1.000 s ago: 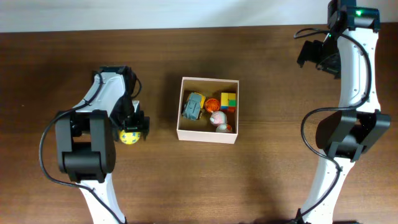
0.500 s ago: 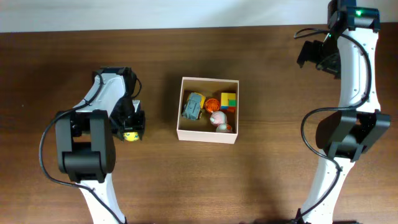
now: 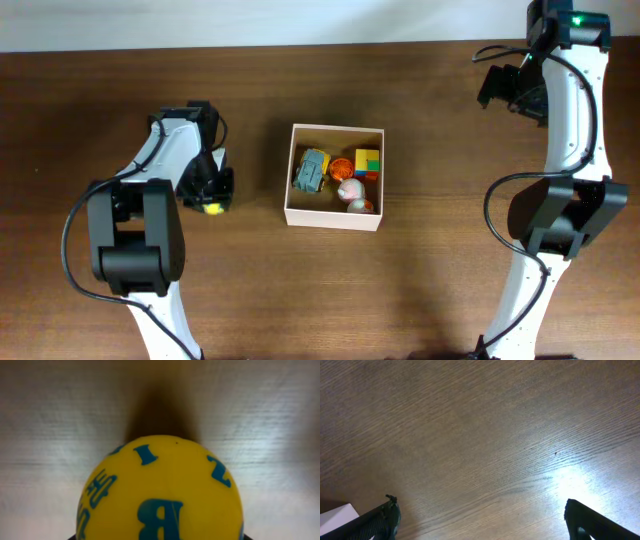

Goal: Pack container
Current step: 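Lift the yellow ball and carry it right over the box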

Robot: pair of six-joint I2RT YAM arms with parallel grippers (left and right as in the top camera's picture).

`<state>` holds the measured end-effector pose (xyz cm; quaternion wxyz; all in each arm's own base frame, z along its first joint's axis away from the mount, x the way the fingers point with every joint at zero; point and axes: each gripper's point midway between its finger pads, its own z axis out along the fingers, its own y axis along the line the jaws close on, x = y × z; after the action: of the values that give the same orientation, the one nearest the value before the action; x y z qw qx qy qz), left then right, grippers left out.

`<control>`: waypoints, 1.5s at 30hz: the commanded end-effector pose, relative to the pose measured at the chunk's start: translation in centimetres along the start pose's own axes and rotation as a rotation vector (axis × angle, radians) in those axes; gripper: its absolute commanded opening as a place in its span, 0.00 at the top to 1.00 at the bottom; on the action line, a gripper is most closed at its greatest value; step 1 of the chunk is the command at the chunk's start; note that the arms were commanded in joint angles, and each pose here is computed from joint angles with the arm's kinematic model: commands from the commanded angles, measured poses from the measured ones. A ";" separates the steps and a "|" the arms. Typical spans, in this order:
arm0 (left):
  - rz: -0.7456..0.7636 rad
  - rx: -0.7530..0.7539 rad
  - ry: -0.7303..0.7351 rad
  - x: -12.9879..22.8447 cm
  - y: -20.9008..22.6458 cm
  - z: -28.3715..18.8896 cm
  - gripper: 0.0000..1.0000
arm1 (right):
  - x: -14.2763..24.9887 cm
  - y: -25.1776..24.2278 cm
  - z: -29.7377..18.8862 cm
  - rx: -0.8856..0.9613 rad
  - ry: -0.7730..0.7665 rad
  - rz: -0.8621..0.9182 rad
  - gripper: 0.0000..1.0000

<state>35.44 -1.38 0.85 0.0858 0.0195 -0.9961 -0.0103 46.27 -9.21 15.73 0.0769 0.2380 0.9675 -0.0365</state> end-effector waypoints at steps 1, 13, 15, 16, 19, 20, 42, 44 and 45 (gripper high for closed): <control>0.003 0.024 -0.117 -2.8 -0.8 -0.3 0.62 | -0.3 0.1 -1.8 -0.016 -0.044 0.008 0.01; 0.043 0.040 -0.312 -7.6 -3.0 -4.3 0.64 | -0.3 0.1 -1.8 -0.016 -0.044 0.008 0.01; 0.047 0.045 -0.356 -8.6 -3.3 -6.1 0.64 | -0.3 0.1 -1.8 -0.017 -0.043 0.008 0.01; 0.050 0.048 -0.380 -9.1 -3.5 -7.1 0.64 | -0.3 0.1 -1.8 -0.017 -0.043 0.008 0.01; 0.073 0.051 -0.440 -10.1 -3.9 -10.2 0.64 | -0.3 0.1 -1.8 -0.016 -0.043 0.008 0.01; 0.084 0.052 -0.459 -10.3 -4.1 -11.4 0.64 | -0.3 0.1 -1.8 -0.016 -0.044 0.008 0.01; 0.722 -0.033 -0.312 0.4 -16.6 -17.7 0.64 | -0.3 0.1 -1.8 -0.016 -0.044 0.008 0.01; 0.740 -0.048 -0.293 1.0 -17.0 -17.3 0.64 | -0.3 0.1 -1.8 -0.016 -0.043 0.008 0.01; 0.747 -0.049 -0.279 1.4 -17.1 -17.1 0.64 | -0.3 0.1 -1.8 -0.016 -0.044 0.008 0.01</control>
<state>38.41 -18.40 17.15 -0.0554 -0.3179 -0.9465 0.0029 46.27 -9.21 15.73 0.0769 0.2383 0.9674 -0.0364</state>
